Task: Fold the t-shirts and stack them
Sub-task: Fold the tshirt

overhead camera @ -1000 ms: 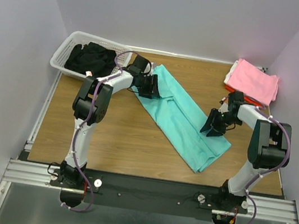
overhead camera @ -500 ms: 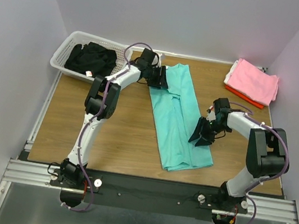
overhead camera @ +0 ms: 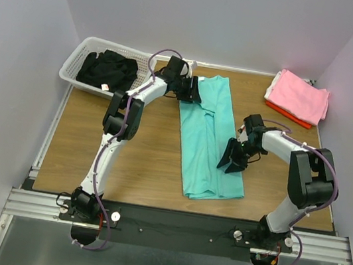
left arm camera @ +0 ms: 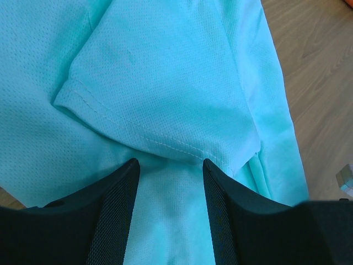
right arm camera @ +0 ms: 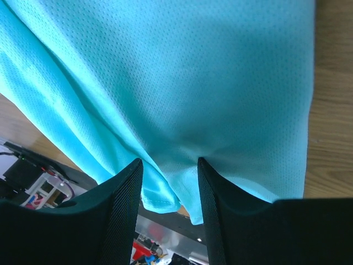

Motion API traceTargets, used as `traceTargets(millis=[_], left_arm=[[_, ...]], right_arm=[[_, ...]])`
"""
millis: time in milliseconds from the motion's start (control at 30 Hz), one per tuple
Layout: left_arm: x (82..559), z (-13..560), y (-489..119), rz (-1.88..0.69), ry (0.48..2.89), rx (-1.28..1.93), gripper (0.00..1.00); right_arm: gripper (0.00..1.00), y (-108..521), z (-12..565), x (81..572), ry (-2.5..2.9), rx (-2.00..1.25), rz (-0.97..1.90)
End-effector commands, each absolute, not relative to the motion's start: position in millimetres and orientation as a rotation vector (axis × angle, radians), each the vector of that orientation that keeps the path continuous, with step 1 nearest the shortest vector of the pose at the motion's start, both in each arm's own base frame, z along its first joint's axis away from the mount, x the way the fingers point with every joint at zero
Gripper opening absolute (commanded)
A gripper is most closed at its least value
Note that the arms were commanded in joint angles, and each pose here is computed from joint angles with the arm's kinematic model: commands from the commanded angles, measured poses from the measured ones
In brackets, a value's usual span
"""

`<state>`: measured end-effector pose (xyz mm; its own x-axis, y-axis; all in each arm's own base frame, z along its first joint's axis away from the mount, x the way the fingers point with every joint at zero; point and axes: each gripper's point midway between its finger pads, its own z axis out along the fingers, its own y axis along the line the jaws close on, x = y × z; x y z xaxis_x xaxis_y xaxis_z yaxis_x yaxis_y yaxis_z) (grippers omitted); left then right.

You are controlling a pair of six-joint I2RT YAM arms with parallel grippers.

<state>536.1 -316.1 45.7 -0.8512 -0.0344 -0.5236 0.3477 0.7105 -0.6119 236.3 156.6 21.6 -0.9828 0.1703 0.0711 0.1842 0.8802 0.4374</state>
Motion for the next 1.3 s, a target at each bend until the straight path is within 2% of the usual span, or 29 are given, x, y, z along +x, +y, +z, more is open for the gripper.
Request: traceTargets(millis=[0,200,433,600,833,967,1267], left_arm=[[516,-20,-294,-0.919,2.598,0.152,0.59],[521,-9,-299,-0.96,2.569,0.137,0.61],[536,65,-299,-0.946,2.433,0.179,0.63],[522,107,-289,-0.902,2.396,0.224,0.64],[471,83,-290,-0.899,2.495,0.24,0.64],[451,77,-323,-0.958,2.496,0.308,0.64],[442,26,-331,-0.993,2.593,0.259,0.64]], right_arm=[[0.52,164,18,243,-3.009,-0.262,-0.696],[0.53,172,28,256,-3.024,-0.206,-0.752],[0.55,172,65,272,-3.081,-0.126,-0.766],[0.56,155,74,266,-3.143,-0.066,-0.636],[0.56,138,48,231,-3.084,-0.011,-0.533],[0.56,139,35,223,-3.06,0.019,-0.553],[0.56,146,14,222,-3.017,-0.005,-0.606]])
